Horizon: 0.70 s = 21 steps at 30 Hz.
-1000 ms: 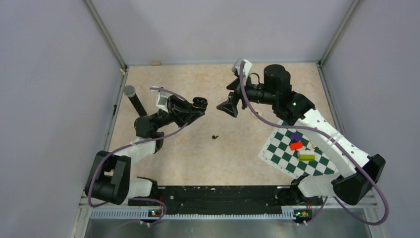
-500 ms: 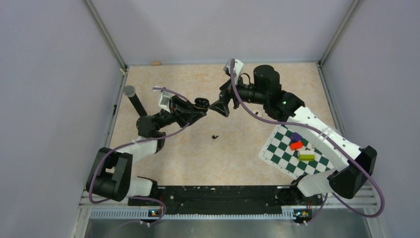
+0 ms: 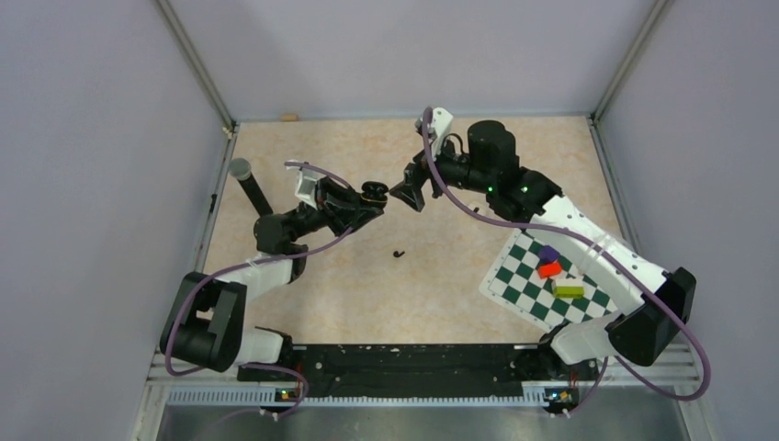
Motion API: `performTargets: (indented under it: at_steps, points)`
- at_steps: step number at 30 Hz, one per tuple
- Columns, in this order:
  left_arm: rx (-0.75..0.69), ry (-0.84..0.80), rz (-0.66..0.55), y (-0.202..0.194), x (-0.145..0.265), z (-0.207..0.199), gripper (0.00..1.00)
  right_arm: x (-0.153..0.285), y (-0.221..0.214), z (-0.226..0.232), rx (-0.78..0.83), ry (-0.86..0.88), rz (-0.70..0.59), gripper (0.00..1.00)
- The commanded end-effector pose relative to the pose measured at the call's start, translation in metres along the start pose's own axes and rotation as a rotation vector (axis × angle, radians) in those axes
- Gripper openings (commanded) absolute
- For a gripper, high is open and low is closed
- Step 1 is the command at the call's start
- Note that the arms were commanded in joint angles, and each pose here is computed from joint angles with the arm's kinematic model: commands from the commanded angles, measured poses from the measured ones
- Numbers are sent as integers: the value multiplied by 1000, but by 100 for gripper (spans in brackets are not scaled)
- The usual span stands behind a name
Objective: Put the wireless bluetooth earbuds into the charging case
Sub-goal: Adjust the right earbud in the right side groove of the charging case, then adjust the left earbud at the center of the board.
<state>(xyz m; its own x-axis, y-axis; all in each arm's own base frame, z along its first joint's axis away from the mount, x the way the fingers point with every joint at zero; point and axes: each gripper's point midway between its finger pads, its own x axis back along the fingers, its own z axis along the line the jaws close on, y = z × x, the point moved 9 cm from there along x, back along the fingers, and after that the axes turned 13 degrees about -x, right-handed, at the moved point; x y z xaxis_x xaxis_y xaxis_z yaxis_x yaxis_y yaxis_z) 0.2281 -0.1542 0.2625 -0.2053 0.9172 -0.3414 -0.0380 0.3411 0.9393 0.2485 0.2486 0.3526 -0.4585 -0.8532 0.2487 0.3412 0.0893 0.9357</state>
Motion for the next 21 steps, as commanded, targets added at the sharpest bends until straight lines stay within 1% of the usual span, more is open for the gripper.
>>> performTargets:
  at_steps: [1,4,6,10,11,14,18,21]
  points:
    - [-110,-44,-56,14,-6,-2,0,9,30,7,53,-16,-109,99]
    - [-121,-51,-52,16,-6,-2,0,10,27,8,78,15,-84,99]
    - [-134,-51,-41,18,-6,-2,0,14,23,9,135,42,-47,99]
    - [-179,-29,-12,22,-3,3,0,25,5,0,257,-13,-9,99]
    - [-200,-9,-12,24,0,6,0,24,-7,-4,261,-30,5,99]
    - [-241,56,-19,33,11,18,0,16,-31,-12,251,-47,40,98]
    - [-254,133,-27,58,28,32,0,-11,-66,-26,195,-32,159,93]
    - [-248,172,-9,80,40,35,0,-35,-88,-37,131,-37,236,88]
